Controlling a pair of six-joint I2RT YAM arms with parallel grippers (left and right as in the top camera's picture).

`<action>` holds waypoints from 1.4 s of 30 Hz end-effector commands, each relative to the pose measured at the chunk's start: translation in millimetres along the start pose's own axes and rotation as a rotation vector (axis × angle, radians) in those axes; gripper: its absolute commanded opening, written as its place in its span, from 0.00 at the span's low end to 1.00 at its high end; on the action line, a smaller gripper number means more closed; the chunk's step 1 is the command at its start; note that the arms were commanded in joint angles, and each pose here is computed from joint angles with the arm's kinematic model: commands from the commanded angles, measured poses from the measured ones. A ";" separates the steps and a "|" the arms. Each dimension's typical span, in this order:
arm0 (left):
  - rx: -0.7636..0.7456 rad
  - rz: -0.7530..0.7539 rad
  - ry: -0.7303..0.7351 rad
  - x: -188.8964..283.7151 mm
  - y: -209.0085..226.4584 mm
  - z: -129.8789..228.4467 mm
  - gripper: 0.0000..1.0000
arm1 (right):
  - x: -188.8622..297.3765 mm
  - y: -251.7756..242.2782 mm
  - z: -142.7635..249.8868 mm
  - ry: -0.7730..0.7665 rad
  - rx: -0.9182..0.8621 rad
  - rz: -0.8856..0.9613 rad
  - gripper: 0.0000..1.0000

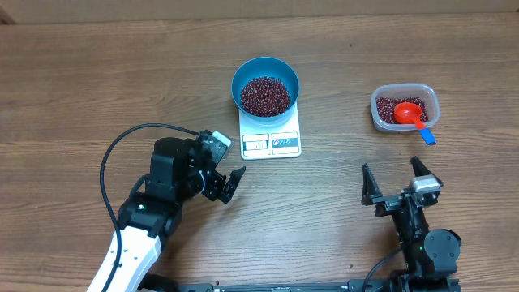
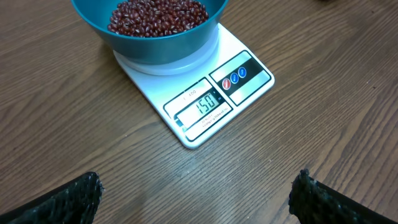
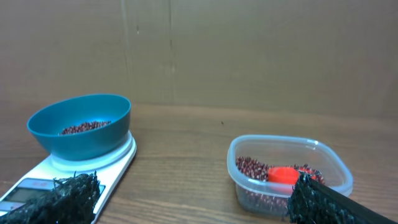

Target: Scoop item into bowl and weigh 150g on scale

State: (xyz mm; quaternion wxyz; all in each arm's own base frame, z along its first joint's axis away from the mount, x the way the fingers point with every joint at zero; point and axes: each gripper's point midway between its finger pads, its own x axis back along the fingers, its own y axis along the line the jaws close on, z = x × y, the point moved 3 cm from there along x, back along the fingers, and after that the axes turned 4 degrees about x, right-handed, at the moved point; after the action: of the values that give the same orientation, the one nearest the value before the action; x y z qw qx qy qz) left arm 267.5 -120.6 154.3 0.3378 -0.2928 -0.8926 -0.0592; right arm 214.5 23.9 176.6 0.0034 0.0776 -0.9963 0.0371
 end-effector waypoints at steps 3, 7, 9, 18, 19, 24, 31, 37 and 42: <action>0.014 -0.002 0.003 -0.7 1.2 0.2 1.00 | -0.4 1.3 3.5 -0.001 0.001 -0.004 1.00; 0.014 -0.002 0.003 -0.7 1.2 0.2 1.00 | -0.4 1.3 3.5 -0.001 0.001 -0.004 1.00; 0.014 -0.002 0.003 -0.7 1.2 0.2 1.00 | -0.4 1.3 3.5 -0.001 0.001 -0.004 1.00; 0.014 -0.001 0.002 -0.7 1.1 0.2 0.99 | -0.4 1.3 3.5 -0.001 0.001 -0.004 1.00; 0.014 -0.002 0.003 -0.7 1.2 0.2 1.00 | -0.4 1.3 3.5 -0.001 0.001 -0.004 1.00; 0.014 -0.001 0.002 -0.6 1.1 0.2 0.99 | -0.4 1.3 3.6 -0.001 0.001 -0.005 1.00; 0.025 -0.001 0.040 -0.5 0.6 8.3 0.99 | -0.4 1.3 3.6 -0.001 0.001 -0.005 1.00; 0.012 -0.076 -0.028 15.7 9.3 -3.8 0.99 | -0.4 1.3 3.6 -0.001 0.001 -0.005 1.00; 0.038 -0.144 -0.136 44.2 20.9 -14.0 1.00 | -0.4 1.3 3.6 -0.001 0.001 -0.005 1.00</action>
State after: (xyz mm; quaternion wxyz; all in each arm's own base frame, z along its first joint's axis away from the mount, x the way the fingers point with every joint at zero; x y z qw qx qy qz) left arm 264.2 -101.5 175.8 0.3079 -0.2554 -0.9145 -0.0612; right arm 214.8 23.9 174.8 0.0052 0.0775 -0.9963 0.0371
